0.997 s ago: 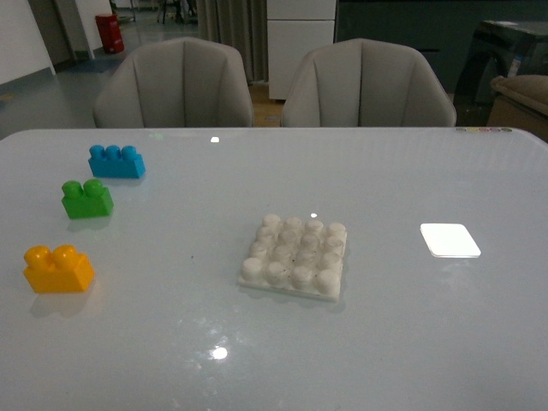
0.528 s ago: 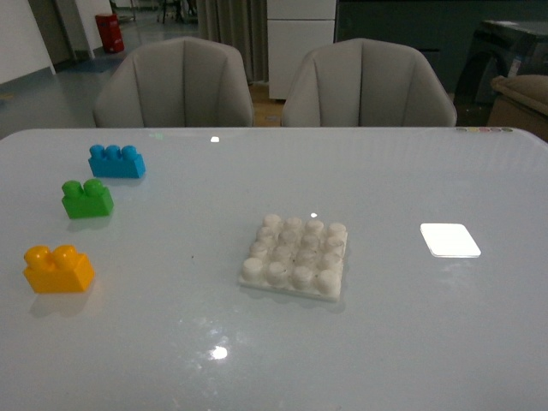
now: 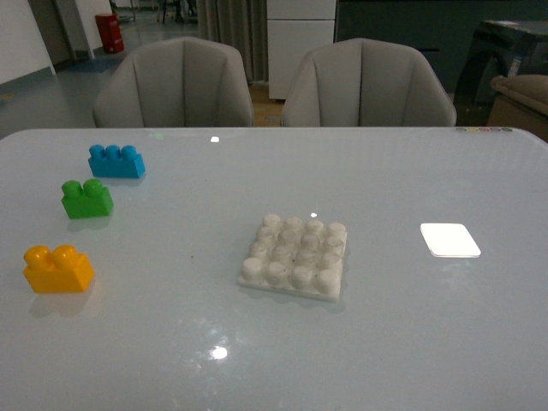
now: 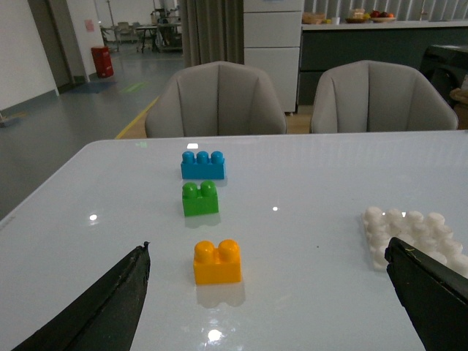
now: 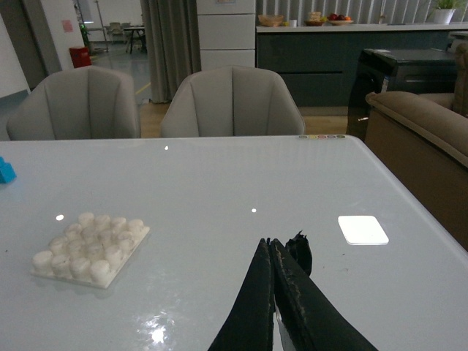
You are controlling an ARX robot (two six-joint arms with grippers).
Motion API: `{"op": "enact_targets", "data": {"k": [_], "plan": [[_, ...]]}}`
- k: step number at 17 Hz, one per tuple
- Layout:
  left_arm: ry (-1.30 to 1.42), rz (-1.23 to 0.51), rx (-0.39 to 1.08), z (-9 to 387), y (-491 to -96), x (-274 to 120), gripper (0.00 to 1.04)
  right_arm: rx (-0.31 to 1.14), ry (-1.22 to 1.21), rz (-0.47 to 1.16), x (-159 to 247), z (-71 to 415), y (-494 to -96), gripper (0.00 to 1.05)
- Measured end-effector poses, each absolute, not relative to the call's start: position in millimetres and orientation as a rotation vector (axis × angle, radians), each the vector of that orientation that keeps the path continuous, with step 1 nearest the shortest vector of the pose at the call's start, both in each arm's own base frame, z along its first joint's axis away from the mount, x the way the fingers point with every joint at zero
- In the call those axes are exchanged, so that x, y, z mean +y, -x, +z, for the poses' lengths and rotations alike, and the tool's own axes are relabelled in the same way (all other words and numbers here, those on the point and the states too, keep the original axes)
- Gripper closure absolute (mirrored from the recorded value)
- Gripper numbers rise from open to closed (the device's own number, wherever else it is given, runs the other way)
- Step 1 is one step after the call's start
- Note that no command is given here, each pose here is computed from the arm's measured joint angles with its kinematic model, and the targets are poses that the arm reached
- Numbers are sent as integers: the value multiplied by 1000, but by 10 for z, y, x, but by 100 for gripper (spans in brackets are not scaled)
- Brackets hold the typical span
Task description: Insert yellow block into base center
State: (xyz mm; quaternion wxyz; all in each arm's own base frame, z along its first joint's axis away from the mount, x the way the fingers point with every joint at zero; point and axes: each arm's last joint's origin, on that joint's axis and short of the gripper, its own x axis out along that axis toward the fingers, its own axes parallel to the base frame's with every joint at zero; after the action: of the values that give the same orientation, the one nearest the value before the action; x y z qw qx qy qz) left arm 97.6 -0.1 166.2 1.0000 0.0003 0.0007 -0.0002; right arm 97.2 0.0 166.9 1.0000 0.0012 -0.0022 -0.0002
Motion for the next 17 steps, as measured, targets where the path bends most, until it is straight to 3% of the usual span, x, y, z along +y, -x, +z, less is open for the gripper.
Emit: {"op": "enact_targets", "data": {"k": [3, 8, 15, 16, 17], "plan": [[-1, 0, 1, 1662, -976, -1, 7, -4, -2, 0, 0, 1669, -972, 79], [-1, 0, 1, 1662, -976, -1, 7, -4, -2, 0, 0, 1669, -972, 6], [-1, 0, 1, 1662, -976, -1, 7, -4, -2, 0, 0, 1669, -972, 6], [12, 8, 48, 1647, -974, -2, 7, -5, -2, 0, 0, 1670, -972, 6], [61, 46, 227, 1647, -976, -18, 7, -5, -2, -1, 0, 1670, -972, 6]]}}
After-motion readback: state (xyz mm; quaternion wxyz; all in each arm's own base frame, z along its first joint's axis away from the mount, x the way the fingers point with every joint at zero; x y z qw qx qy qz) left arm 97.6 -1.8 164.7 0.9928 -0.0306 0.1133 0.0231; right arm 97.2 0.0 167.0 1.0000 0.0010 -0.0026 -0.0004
